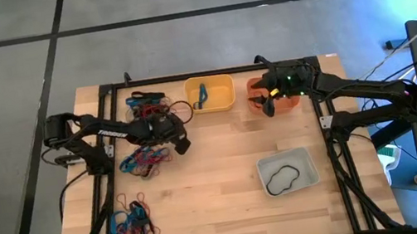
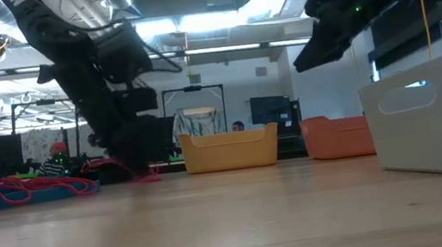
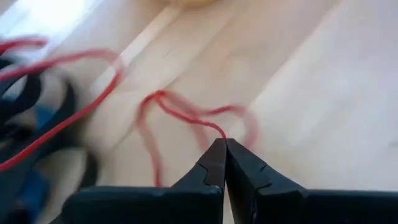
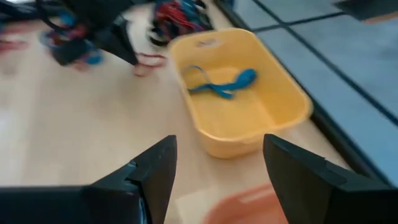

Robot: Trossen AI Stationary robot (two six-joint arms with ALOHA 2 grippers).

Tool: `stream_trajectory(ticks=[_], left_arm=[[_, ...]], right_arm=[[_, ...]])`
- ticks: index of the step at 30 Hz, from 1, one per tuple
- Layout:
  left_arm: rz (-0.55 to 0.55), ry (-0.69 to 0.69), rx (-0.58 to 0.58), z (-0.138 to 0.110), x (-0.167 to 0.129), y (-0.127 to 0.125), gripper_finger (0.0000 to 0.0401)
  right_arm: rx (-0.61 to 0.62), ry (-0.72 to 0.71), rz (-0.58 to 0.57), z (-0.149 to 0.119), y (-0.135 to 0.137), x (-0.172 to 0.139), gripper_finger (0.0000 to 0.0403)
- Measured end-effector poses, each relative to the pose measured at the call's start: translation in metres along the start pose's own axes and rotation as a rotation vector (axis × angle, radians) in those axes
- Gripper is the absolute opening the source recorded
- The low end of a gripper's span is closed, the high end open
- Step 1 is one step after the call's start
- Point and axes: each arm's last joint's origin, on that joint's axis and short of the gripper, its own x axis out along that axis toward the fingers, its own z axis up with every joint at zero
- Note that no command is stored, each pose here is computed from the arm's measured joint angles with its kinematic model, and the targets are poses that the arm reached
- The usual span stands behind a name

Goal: Sort rubber bands into baskets
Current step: Put the red rubber band into the orange bin

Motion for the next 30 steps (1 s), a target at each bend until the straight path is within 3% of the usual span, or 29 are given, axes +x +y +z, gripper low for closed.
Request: stream_trajectory(ticks=[11,19,30], left_arm=[[-0.125,-0.179,0.075,0.008,-0.012,-0.028,0.0002],[-0.207,-0.287,0.101,0.011,-0.022,-0.046,0.0002],[-0.303,-0.413,0.154,0.012,-0.038,-0.067,0.0002]], right_arm=[[-0.118,-0.084,0.216,0.009,0.042,0.011,0.0239],[-0.184,-0.111,0.331,0.004,0.075,0.045,0.0239],[-0.236,-0.128,0.334,-0.018,0.091,0.096,0.0239]])
